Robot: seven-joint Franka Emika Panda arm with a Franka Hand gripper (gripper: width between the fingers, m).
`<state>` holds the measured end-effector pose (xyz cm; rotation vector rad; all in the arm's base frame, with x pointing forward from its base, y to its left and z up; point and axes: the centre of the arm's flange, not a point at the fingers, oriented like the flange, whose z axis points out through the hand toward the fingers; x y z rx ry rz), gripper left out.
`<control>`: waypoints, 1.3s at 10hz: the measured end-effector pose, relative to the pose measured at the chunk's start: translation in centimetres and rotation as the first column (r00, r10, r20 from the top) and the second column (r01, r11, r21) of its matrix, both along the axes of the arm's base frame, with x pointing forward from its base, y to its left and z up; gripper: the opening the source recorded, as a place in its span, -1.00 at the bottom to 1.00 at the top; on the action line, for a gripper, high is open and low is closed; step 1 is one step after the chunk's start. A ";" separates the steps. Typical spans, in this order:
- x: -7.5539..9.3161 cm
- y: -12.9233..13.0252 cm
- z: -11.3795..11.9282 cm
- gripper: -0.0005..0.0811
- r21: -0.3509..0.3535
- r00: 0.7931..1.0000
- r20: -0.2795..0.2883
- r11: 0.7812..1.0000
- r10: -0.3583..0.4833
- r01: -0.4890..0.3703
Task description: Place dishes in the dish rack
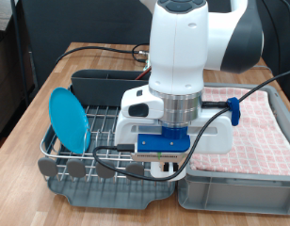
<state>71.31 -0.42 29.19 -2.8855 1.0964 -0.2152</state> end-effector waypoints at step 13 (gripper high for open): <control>1.3 0.4 -1.1 0.42 0.044 0.977 -0.207 0.999 0.039 -0.031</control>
